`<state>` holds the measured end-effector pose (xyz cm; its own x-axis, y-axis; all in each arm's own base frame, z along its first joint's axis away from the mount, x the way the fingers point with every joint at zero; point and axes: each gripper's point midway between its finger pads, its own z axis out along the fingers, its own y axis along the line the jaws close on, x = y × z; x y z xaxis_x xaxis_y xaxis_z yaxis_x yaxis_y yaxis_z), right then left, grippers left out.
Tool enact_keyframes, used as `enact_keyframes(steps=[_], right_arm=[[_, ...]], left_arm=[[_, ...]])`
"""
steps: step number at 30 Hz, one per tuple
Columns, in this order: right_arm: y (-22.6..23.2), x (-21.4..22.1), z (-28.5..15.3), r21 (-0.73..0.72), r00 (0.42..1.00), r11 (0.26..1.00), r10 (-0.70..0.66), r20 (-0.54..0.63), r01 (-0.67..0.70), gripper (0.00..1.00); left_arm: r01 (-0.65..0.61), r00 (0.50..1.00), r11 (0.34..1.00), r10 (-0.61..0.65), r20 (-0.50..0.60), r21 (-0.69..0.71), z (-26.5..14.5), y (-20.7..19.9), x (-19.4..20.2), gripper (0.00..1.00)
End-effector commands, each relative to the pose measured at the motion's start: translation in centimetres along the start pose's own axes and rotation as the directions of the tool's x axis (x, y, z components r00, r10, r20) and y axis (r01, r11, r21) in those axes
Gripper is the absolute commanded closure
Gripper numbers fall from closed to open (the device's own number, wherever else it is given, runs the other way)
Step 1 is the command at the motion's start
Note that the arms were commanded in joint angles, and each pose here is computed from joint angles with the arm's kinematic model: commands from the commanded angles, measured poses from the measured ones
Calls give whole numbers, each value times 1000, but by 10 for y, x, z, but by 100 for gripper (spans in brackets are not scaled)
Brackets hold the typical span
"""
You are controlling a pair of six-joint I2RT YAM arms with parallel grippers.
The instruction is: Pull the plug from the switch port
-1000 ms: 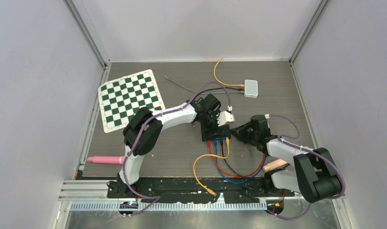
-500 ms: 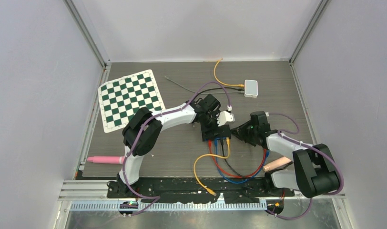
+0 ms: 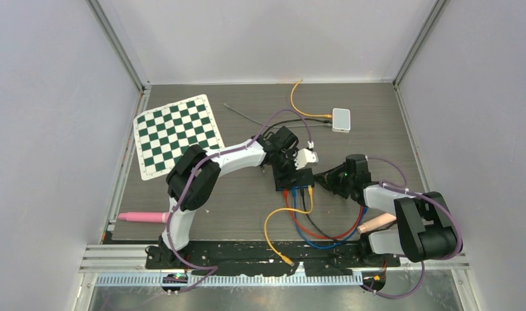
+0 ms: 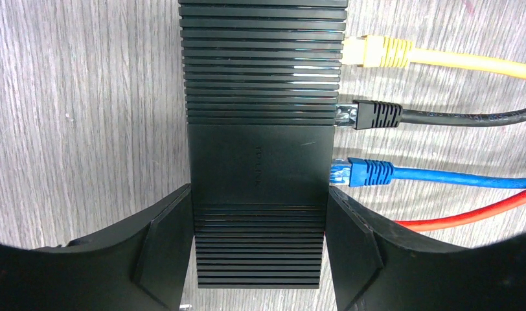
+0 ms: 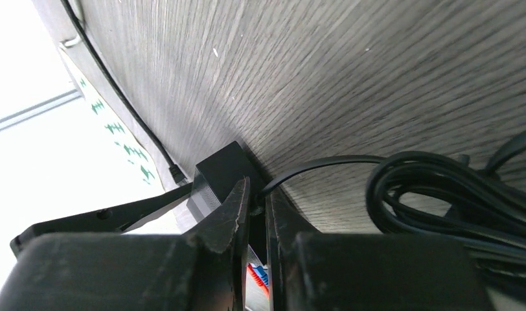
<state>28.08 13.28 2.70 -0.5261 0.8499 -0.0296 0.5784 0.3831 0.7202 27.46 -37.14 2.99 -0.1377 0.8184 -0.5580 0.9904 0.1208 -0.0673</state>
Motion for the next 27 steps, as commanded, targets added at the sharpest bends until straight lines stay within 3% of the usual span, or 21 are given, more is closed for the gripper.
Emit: enact_keyframes(steps=[1,3,7,10,12,14,18,23,27], right_arm=[[29,-18,-6,-157,996,987,38,75,-25,95],[11,-24,-6,-38,994,999,28,110,-24,95],[-6,-44,-16,154,975,982,-133,179,106,95],[4,-40,-15,123,975,975,-196,100,184,95],[4,-24,-9,52,985,984,-170,-9,170,95],[6,-19,-5,-13,992,993,-121,-36,120,95],[27,-17,-4,-166,999,986,-22,-32,16,95],[28,-28,-8,-144,999,989,-27,31,31,95],[21,-46,-18,-97,989,995,1,151,14,95]], left_arm=[[102,971,994,-94,-222,25,3,-8,68,45],[105,970,994,-96,-225,26,3,-9,70,45],[107,969,994,-97,-227,30,3,-11,71,45],[112,967,993,-101,-234,34,4,-12,75,46],[113,966,993,-102,-236,36,5,-13,76,46],[114,967,993,-102,-233,39,5,-13,76,46],[116,966,992,-103,-237,41,6,-14,78,46],[117,965,992,-103,-242,46,6,-15,80,47],[122,964,991,-106,-245,48,6,-17,82,47]])
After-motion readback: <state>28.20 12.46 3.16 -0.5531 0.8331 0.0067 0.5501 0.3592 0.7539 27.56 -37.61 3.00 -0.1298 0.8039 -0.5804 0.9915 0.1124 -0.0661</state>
